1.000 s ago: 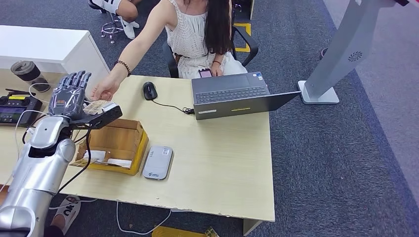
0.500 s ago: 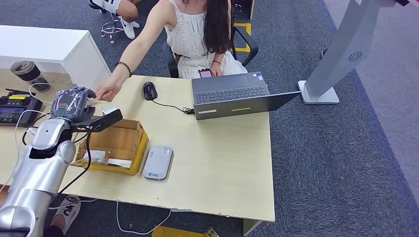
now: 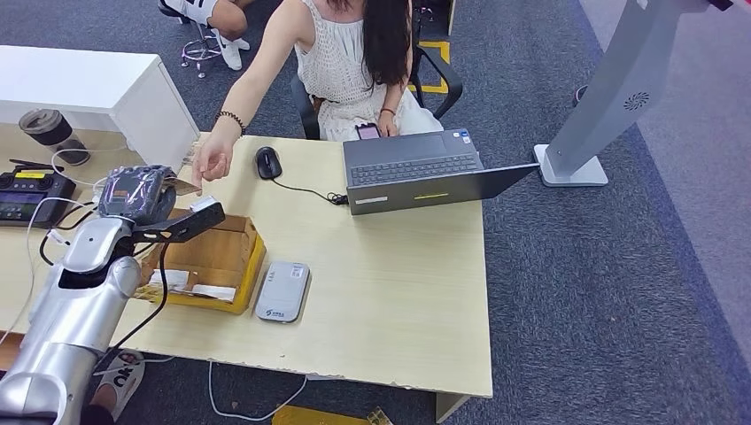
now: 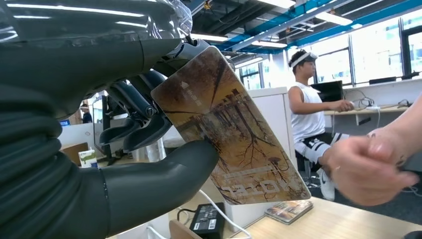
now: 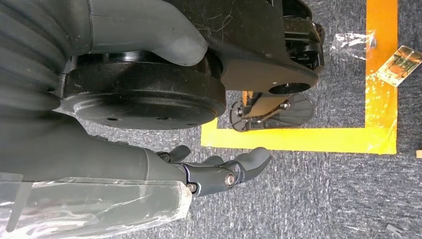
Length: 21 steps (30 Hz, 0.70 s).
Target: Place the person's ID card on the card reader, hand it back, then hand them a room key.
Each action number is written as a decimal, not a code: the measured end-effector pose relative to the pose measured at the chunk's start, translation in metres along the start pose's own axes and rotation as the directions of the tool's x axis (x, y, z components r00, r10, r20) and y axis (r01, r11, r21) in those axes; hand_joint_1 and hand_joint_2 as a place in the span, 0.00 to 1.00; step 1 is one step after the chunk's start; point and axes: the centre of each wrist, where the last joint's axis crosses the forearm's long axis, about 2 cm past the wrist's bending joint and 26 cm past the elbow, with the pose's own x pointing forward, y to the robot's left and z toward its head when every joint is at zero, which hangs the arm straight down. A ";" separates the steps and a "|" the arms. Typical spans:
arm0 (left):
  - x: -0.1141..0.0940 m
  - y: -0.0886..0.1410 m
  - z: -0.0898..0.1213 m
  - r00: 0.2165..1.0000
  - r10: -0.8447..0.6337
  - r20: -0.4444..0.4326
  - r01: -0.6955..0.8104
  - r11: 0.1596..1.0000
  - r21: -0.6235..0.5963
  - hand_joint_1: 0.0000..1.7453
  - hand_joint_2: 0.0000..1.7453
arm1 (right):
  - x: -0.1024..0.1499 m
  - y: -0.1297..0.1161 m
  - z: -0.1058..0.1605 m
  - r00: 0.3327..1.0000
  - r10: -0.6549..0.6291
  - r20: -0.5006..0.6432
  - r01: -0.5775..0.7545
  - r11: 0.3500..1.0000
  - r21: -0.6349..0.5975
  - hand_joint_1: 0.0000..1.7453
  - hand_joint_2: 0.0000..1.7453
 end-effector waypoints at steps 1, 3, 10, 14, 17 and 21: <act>0.005 0.000 0.002 1.000 0.003 0.015 -0.003 1.000 0.012 1.00 1.00 | 0.000 0.000 0.000 1.000 0.001 -0.001 -0.001 1.000 -0.001 0.00 1.00; 0.016 0.000 0.004 0.999 0.009 0.042 -0.010 0.999 0.030 1.00 1.00 | 0.000 0.000 0.000 1.000 0.001 0.000 -0.001 1.000 -0.001 0.00 1.00; 0.037 0.002 0.009 0.996 0.029 0.086 -0.034 0.998 0.054 1.00 1.00 | 0.000 0.001 0.000 1.000 0.001 0.000 -0.001 1.000 0.000 0.00 1.00; 0.048 0.004 0.011 0.992 0.033 0.126 -0.043 0.996 0.081 1.00 1.00 | 0.000 0.001 0.000 1.000 0.001 0.001 -0.001 1.000 0.000 0.00 1.00; 0.075 0.008 0.017 0.981 0.023 0.194 -0.046 0.992 0.115 1.00 1.00 | 0.001 0.002 0.000 1.000 0.002 0.003 -0.002 1.000 0.001 0.00 1.00; 0.112 0.011 0.028 0.963 0.014 0.268 -0.050 0.991 0.126 1.00 1.00 | 0.001 0.002 0.000 1.000 0.002 0.005 -0.002 1.000 0.001 0.00 1.00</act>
